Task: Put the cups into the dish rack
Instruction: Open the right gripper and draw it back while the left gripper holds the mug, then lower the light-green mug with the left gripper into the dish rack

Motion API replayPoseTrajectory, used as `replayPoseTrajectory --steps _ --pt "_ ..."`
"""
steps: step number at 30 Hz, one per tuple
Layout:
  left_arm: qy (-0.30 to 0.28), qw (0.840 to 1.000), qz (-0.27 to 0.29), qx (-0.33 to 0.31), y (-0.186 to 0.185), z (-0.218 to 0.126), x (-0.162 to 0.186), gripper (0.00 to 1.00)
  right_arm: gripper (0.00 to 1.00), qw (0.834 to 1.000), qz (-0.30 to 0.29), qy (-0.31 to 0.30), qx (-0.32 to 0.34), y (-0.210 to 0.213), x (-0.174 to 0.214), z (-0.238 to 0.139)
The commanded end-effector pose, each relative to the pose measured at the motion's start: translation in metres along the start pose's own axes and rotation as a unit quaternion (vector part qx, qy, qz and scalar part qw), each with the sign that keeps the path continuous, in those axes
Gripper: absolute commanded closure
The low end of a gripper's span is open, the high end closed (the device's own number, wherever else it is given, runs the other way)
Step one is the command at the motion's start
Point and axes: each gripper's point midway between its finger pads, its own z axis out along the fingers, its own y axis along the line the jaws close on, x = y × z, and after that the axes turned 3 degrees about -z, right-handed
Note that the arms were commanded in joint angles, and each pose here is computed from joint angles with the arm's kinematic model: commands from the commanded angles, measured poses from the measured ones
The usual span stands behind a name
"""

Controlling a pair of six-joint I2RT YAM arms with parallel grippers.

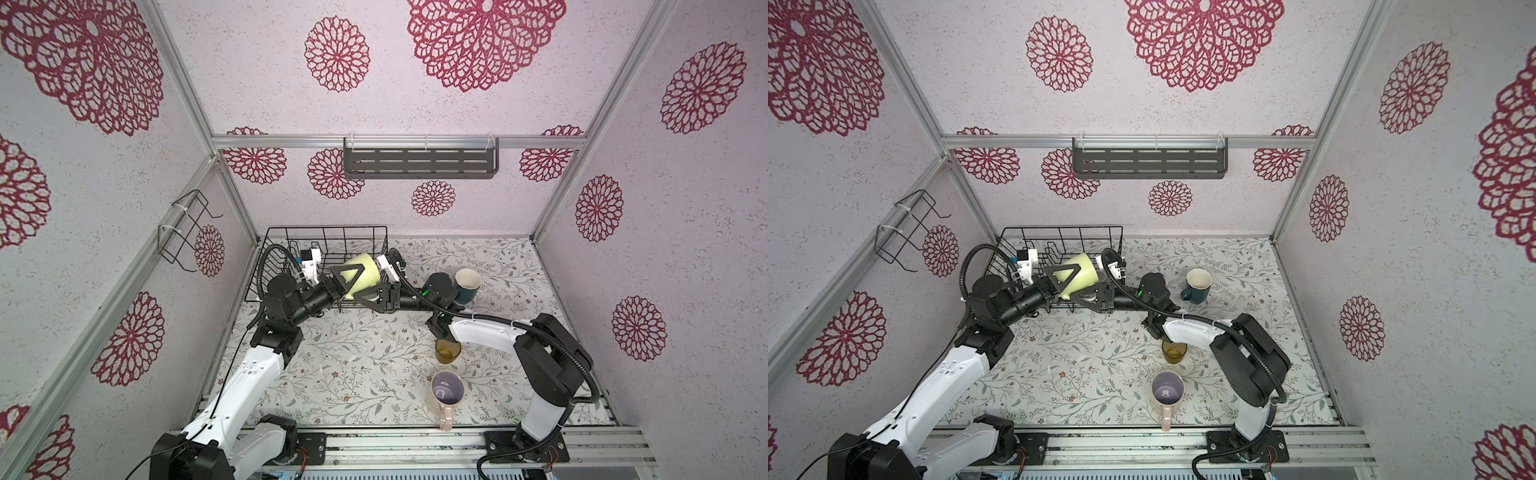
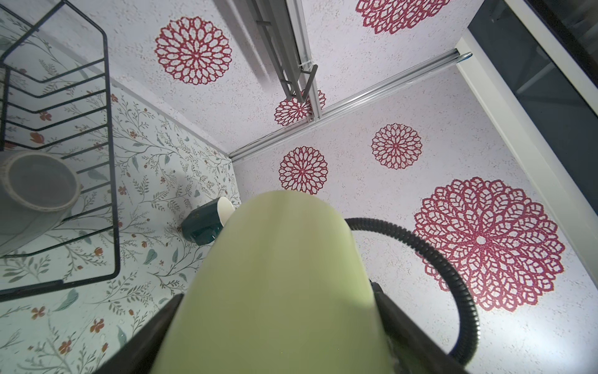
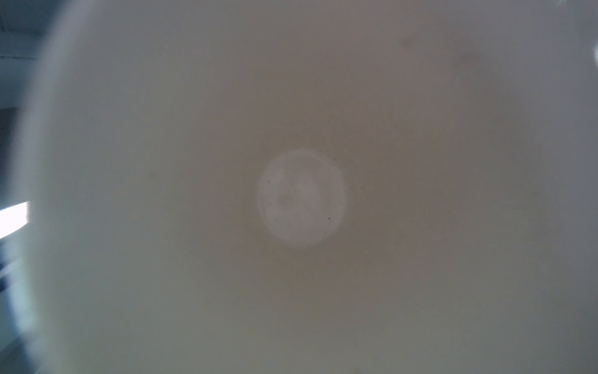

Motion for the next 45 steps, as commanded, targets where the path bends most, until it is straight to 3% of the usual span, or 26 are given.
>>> replayPoseTrajectory --steps 1,12,18,21,24,29,31,36,40,45 --pt "-0.015 0.999 0.034 0.014 -0.016 -0.009 -0.006 0.24 0.62 0.998 -0.046 -0.038 -0.02 0.022 -0.019 -0.001" --pt "-0.043 0.992 0.082 -0.082 0.003 -0.023 -0.029 0.27 0.44 0.993 -0.071 -0.072 0.063 0.004 -0.028 -0.028" --pt "-0.062 0.99 0.083 -0.1 0.011 -0.028 -0.045 0.28 0.43 0.991 -0.065 -0.067 0.091 -0.011 -0.024 -0.034" --pt "-0.07 0.986 0.09 -0.124 0.019 -0.032 -0.052 0.29 0.43 0.984 -0.074 -0.061 0.152 -0.03 -0.024 -0.042" --pt "-0.071 0.978 0.106 -0.164 0.027 -0.039 -0.056 0.29 0.43 0.958 -0.094 -0.058 0.263 -0.059 -0.03 -0.064" --pt "-0.069 0.963 0.128 -0.227 0.041 -0.053 -0.055 0.29 0.44 0.875 -0.129 -0.078 0.46 -0.098 -0.049 -0.116" --pt "-0.069 0.961 0.131 -0.235 0.045 -0.057 -0.053 0.3 0.45 0.856 -0.129 -0.082 0.493 -0.108 -0.055 -0.125" --pt "-0.071 0.955 0.129 -0.257 0.055 -0.066 -0.048 0.31 0.52 0.838 -0.073 -0.107 0.53 -0.141 -0.07 -0.124" --pt "-0.073 0.953 0.131 -0.265 0.056 -0.075 -0.042 0.31 0.54 0.808 -0.063 -0.119 0.574 -0.173 -0.08 -0.13" --pt "-0.073 0.945 0.137 -0.288 0.059 -0.088 -0.037 0.33 0.57 0.814 -0.055 -0.112 0.568 -0.196 -0.09 -0.111"
